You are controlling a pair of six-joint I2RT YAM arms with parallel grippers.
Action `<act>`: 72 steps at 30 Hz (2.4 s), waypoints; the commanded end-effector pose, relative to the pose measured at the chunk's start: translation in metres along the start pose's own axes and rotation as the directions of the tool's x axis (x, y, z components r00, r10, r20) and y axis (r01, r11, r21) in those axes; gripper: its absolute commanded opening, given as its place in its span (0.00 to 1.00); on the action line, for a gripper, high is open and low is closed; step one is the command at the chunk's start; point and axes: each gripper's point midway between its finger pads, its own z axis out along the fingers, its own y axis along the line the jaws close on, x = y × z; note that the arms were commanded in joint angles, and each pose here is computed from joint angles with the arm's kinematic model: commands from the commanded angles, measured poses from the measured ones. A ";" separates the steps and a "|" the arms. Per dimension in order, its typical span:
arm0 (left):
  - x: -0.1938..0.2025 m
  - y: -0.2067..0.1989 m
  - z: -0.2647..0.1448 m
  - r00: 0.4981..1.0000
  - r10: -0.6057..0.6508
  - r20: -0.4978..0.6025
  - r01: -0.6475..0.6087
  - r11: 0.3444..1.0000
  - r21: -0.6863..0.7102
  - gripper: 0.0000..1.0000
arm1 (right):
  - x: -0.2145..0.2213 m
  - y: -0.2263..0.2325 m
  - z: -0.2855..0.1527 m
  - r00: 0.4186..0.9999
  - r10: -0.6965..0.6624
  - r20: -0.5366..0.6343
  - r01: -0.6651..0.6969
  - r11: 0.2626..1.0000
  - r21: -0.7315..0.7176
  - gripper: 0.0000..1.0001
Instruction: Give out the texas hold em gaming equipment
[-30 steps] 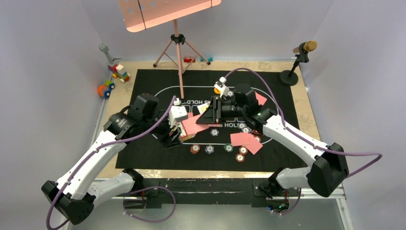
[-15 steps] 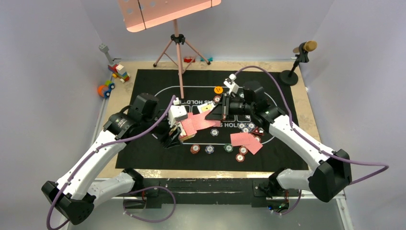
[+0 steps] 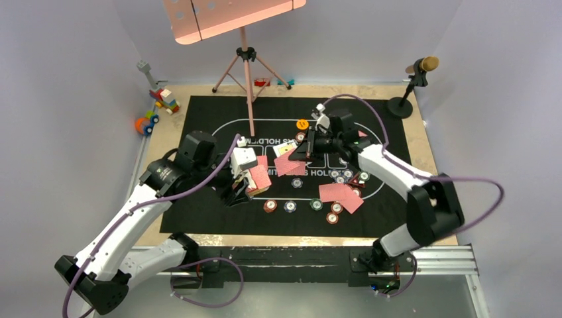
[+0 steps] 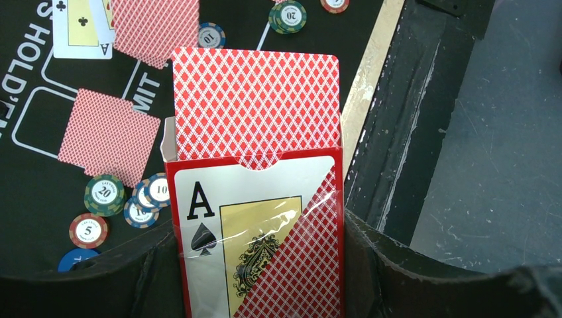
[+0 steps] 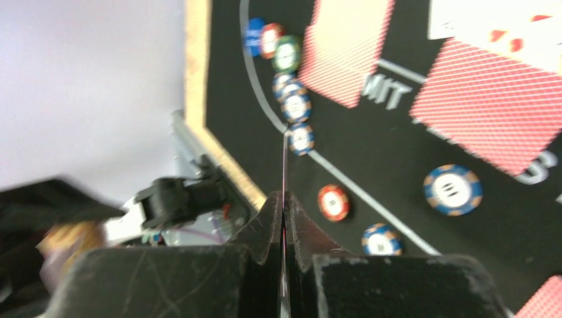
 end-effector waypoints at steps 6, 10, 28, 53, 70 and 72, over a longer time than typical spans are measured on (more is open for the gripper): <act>-0.004 -0.004 -0.001 0.999 0.025 0.041 -0.026 1.000 0.017 0.29 | -0.043 -0.078 0.063 0.996 -0.071 0.051 0.059 0.977 0.206 0.00; -0.002 -0.004 0.001 0.999 0.021 0.035 -0.022 0.999 0.024 0.29 | -0.052 -0.093 0.079 0.996 -0.072 0.061 0.055 0.971 0.235 0.00; 0.000 -0.005 0.003 1.000 0.019 0.019 -0.020 0.999 0.039 0.29 | -0.027 -0.149 0.059 0.997 -0.072 -0.013 0.068 0.843 0.534 0.49; -0.013 0.003 0.003 0.999 0.029 0.018 -0.030 0.999 0.023 0.28 | 0.048 0.105 0.004 0.978 -0.202 -0.061 0.180 0.950 -0.253 0.91; -0.018 0.005 0.004 0.999 0.019 0.034 -0.019 1.000 0.015 0.28 | 0.080 0.135 0.005 0.970 -0.205 -0.133 0.153 0.935 -0.321 0.95; -0.019 0.005 0.003 0.999 0.019 0.037 -0.020 1.000 0.013 0.28 | 0.085 0.136 0.014 0.964 -0.213 -0.160 0.156 0.938 -0.311 0.96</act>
